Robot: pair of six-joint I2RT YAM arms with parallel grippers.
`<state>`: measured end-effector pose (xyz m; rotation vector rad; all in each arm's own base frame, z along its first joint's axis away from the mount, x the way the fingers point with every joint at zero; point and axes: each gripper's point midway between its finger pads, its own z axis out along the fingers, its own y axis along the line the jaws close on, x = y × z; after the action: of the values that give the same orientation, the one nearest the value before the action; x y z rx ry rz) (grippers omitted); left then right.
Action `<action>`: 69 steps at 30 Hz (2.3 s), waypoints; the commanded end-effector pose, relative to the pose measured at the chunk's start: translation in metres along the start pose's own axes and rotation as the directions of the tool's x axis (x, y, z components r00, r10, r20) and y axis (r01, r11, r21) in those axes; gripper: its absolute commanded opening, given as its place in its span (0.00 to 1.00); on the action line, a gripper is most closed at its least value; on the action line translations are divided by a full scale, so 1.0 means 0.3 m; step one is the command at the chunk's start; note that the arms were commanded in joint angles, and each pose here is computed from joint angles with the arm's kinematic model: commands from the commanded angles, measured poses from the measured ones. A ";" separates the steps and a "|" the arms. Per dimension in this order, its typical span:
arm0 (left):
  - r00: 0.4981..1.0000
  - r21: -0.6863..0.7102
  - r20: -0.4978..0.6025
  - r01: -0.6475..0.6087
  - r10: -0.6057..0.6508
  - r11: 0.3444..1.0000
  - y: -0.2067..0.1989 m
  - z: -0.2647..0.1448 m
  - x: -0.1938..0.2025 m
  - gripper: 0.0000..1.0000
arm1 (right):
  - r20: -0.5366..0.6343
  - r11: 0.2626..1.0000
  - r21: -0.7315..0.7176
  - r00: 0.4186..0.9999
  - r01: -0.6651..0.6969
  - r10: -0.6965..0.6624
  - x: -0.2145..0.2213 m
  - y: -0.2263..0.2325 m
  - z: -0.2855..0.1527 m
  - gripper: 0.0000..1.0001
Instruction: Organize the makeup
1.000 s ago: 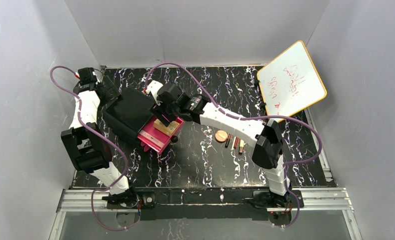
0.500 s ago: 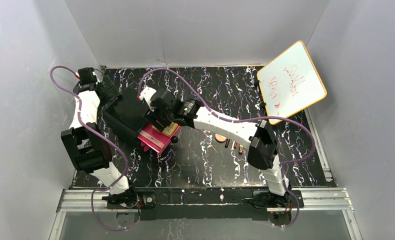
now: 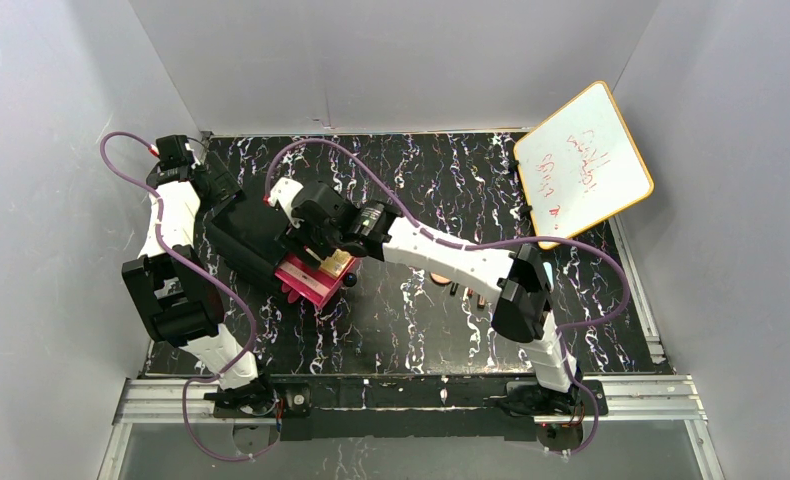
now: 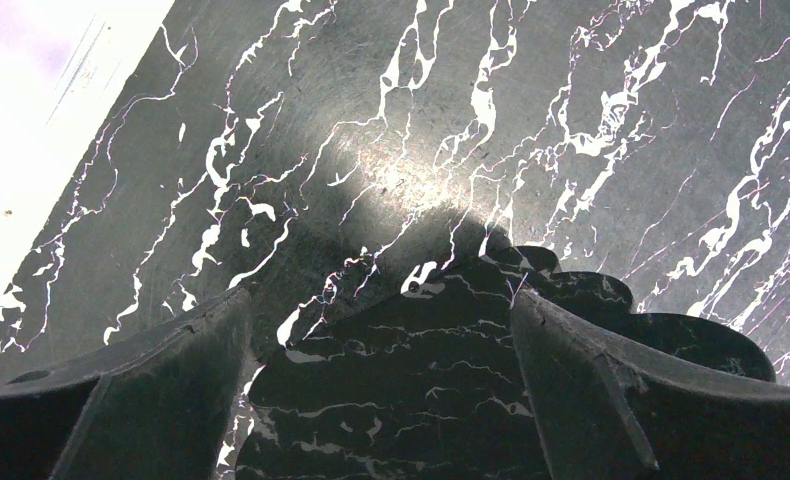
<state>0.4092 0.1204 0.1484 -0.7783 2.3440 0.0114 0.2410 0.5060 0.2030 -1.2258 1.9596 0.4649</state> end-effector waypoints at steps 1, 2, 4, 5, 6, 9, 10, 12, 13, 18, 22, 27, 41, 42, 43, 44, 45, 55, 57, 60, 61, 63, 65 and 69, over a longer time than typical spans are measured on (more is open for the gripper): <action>0.994 0.018 -0.094 -0.044 0.046 0.999 -0.015 -0.013 0.079 0.98 | 0.043 0.998 0.045 0.998 0.046 -0.048 -0.079 -0.049 -0.081 0.82; 0.994 0.018 -0.097 -0.045 0.047 0.999 -0.015 -0.013 0.082 0.98 | 0.031 0.997 0.049 0.998 0.056 -0.057 -0.071 -0.055 -0.088 0.84; 0.994 0.018 -0.097 -0.045 0.046 0.999 -0.014 -0.014 0.083 0.98 | 0.016 0.997 0.053 0.998 0.059 -0.060 -0.047 -0.067 -0.093 0.85; 0.994 0.019 -0.096 -0.045 0.046 0.999 -0.014 -0.016 0.082 0.98 | 0.013 0.997 0.058 0.998 0.055 -0.056 -0.038 -0.077 -0.101 0.85; 0.994 0.018 -0.094 -0.044 0.046 0.999 -0.014 -0.017 0.080 0.98 | 0.010 0.996 0.069 0.999 0.049 -0.050 -0.033 -0.088 -0.109 0.86; 0.995 0.019 -0.092 -0.045 0.047 0.999 -0.016 -0.021 0.079 0.98 | 0.016 0.994 0.105 1.000 0.018 -0.020 -0.029 -0.118 -0.162 0.85; 0.995 0.019 -0.091 -0.044 0.046 0.999 -0.016 -0.021 0.077 0.98 | 0.020 0.994 0.113 1.000 0.007 -0.009 -0.023 -0.124 -0.183 0.85; 0.995 0.019 -0.092 -0.044 0.045 0.999 -0.014 -0.021 0.077 0.99 | 0.026 0.991 0.131 1.000 -0.020 0.017 -0.006 -0.135 -0.229 0.85; 0.994 0.021 -0.094 -0.045 0.046 0.999 -0.016 -0.019 0.078 0.98 | 0.024 0.990 0.139 0.999 -0.034 0.031 0.009 -0.139 -0.253 0.85; 0.994 0.024 -0.095 -0.043 0.045 0.999 -0.019 -0.017 0.078 0.98 | 0.009 0.986 0.118 0.993 -0.116 0.116 0.119 -0.106 -0.350 0.84; 0.994 0.025 -0.098 -0.044 0.046 0.999 -0.020 -0.016 0.083 0.98 | -0.021 0.984 0.070 0.986 -0.165 0.167 0.217 -0.055 -0.357 0.83; 0.994 0.026 -0.099 -0.043 0.045 0.999 -0.021 -0.018 0.086 0.98 | -0.027 0.974 0.030 0.974 -0.222 0.223 0.271 -0.012 -0.305 0.83; 0.994 0.031 -0.096 -0.050 0.052 0.998 -0.028 -0.021 0.091 0.99 | 0.037 0.982 -0.010 0.982 -0.187 0.187 0.126 0.023 -0.095 0.98; 0.994 0.031 -0.096 -0.049 0.052 0.998 -0.028 -0.021 0.091 0.98 | 0.044 0.983 -0.012 0.982 -0.184 0.184 0.111 0.023 -0.086 0.99; 0.994 0.033 -0.097 -0.051 0.054 0.998 -0.030 -0.021 0.093 0.98 | 0.048 0.984 -0.015 0.983 -0.177 0.177 0.099 0.026 -0.076 0.99; 0.994 0.033 -0.097 -0.050 0.053 0.998 -0.030 -0.021 0.093 0.98 | 0.052 0.986 -0.016 0.984 -0.169 0.169 0.086 0.027 -0.064 0.99; 0.994 0.034 -0.099 -0.050 0.053 0.998 -0.030 -0.020 0.095 0.98 | 0.058 0.987 -0.017 0.985 -0.161 0.161 0.072 0.027 -0.056 0.99; 0.994 0.041 -0.098 -0.053 0.056 0.998 -0.037 -0.021 0.100 0.98 | 0.113 0.995 -0.035 0.988 -0.098 0.101 -0.068 0.029 0.050 0.99; 0.994 0.041 -0.097 -0.055 0.059 0.998 -0.037 -0.021 0.100 0.98 | 0.111 0.994 -0.042 0.988 -0.099 0.103 -0.070 0.034 0.078 0.99; 0.993 0.041 -0.098 -0.055 0.059 0.998 -0.037 -0.021 0.101 0.98 | 0.122 0.993 -0.048 0.986 -0.109 0.114 -0.076 0.039 0.096 0.99; 0.993 0.043 -0.098 -0.055 0.059 0.998 -0.038 -0.019 0.101 0.98 | 0.128 0.993 -0.043 0.985 -0.113 0.118 -0.077 0.037 0.101 0.99; 0.993 0.044 -0.101 -0.055 0.059 0.998 -0.038 -0.018 0.105 0.98 | 0.141 0.992 -0.039 0.982 -0.119 0.123 -0.077 0.032 0.107 0.99; 0.993 0.046 -0.101 -0.054 0.059 0.997 -0.040 -0.018 0.105 0.98 | 0.155 0.992 -0.035 0.980 -0.122 0.126 -0.079 0.027 0.114 0.99; 0.993 0.041 -0.099 -0.056 0.059 0.998 -0.037 -0.019 0.104 0.98 | 0.189 0.992 -0.049 0.974 -0.119 0.126 -0.092 0.028 0.112 0.99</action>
<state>0.4111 0.1137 0.1484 -0.7573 2.3510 -0.0029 0.2424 0.5312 0.1663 -1.1190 2.0118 0.5677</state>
